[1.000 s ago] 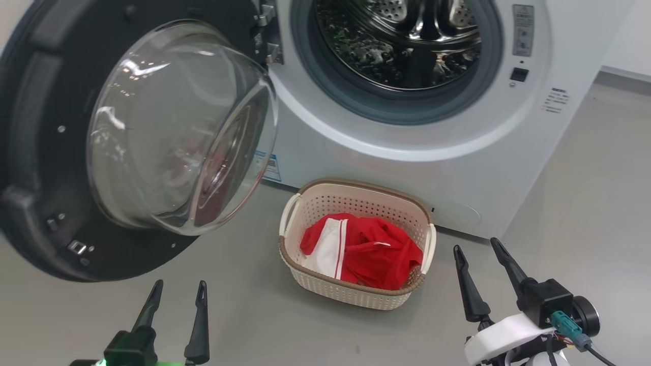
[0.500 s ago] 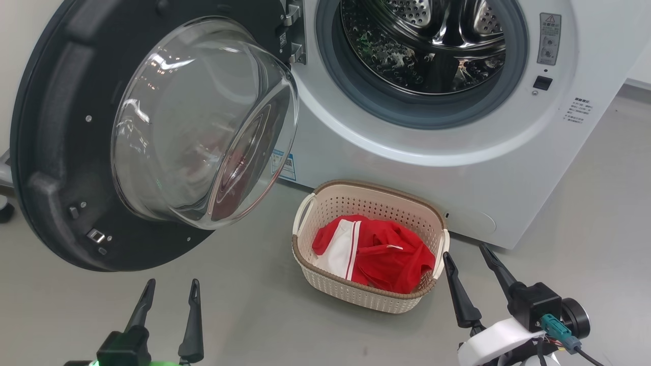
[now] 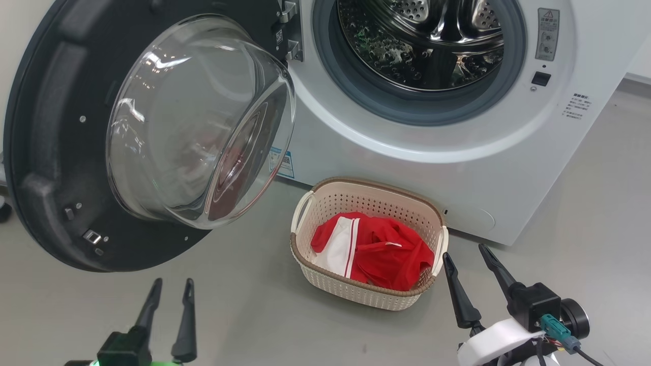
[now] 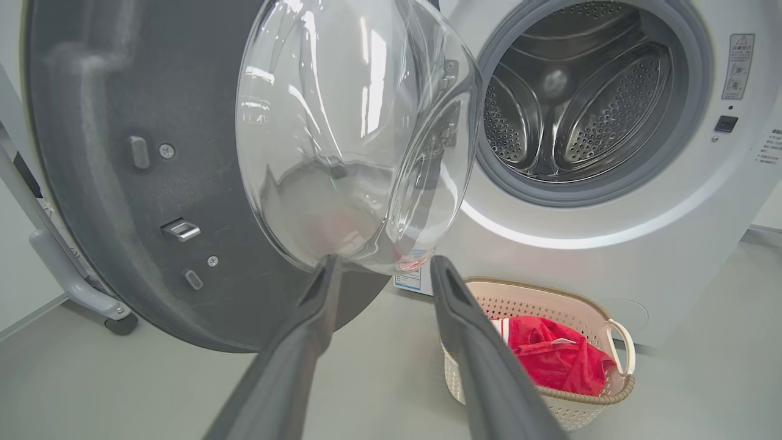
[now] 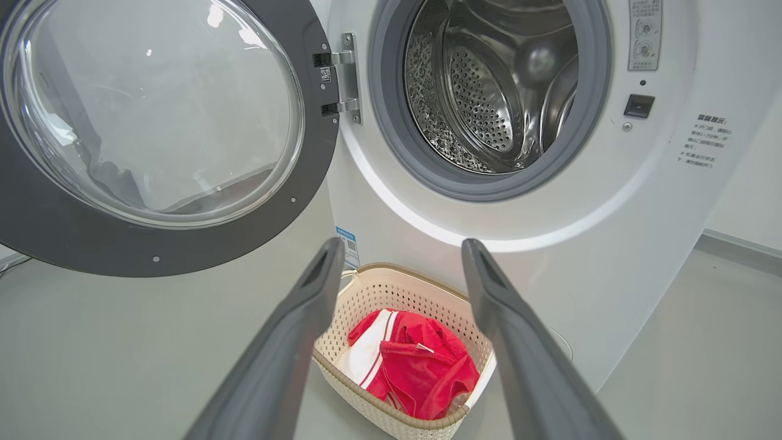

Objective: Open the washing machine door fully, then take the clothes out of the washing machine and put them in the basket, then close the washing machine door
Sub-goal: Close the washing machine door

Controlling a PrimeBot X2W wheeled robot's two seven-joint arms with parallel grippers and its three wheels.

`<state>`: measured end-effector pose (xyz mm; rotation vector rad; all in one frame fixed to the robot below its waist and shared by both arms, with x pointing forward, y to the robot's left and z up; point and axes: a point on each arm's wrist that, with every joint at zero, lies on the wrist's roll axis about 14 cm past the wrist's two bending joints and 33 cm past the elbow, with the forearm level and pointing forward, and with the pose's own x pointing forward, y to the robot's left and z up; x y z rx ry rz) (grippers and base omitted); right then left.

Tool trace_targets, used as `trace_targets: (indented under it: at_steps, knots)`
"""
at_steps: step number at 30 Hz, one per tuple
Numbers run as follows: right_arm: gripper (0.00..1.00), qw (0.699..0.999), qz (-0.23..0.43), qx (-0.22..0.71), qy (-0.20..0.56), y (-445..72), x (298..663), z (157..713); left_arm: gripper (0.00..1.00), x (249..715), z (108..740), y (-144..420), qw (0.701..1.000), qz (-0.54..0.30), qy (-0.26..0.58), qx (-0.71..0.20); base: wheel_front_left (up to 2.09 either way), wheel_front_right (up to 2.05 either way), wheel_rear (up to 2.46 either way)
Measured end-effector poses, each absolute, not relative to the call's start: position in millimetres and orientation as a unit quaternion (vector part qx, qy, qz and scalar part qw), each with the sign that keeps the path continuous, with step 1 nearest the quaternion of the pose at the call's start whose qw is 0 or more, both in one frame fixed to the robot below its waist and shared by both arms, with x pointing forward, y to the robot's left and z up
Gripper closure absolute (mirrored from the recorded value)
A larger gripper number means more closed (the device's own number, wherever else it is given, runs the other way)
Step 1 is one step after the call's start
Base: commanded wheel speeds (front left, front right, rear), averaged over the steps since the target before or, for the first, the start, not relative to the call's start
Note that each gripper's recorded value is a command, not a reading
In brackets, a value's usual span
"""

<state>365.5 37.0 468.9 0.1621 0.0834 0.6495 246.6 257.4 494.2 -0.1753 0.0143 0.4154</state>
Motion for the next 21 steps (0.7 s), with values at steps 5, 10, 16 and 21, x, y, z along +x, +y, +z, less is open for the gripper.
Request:
trace_targets:
  at_steps: [5, 10, 16, 21]
  knots:
    - [0.0, 0.944, 0.317, 0.08, 0.042, 36.3, 365.7, 467.8, 0.98, 248.7, 499.4, 255.9, 0.975, 0.203, -0.003, -0.087, 0.0, 0.0, 0.0]
    - [0.0, 0.944, 0.317, 0.081, 0.044, 36.3, 366.0, 466.9, 1.0, 251.0, 507.2, 254.3, 0.971, 0.195, -0.028, -0.134, 0.0, 0.0, 0.0]
    - [0.0, 0.944, 0.317, 0.081, 0.045, 36.9, 367.1, 465.7, 1.0, 253.3, 530.8, 255.1, 0.944, 0.176, -0.096, -0.261, 0.0, 0.0, 0.0]
    - [0.0, 0.943, 0.32, 0.081, 0.045, 39.2, 367.8, 465.6, 1.0, 250.4, 556.5, 262.6, 0.875, 0.168, -0.173, -0.42, 0.0, 0.0, 0.0]
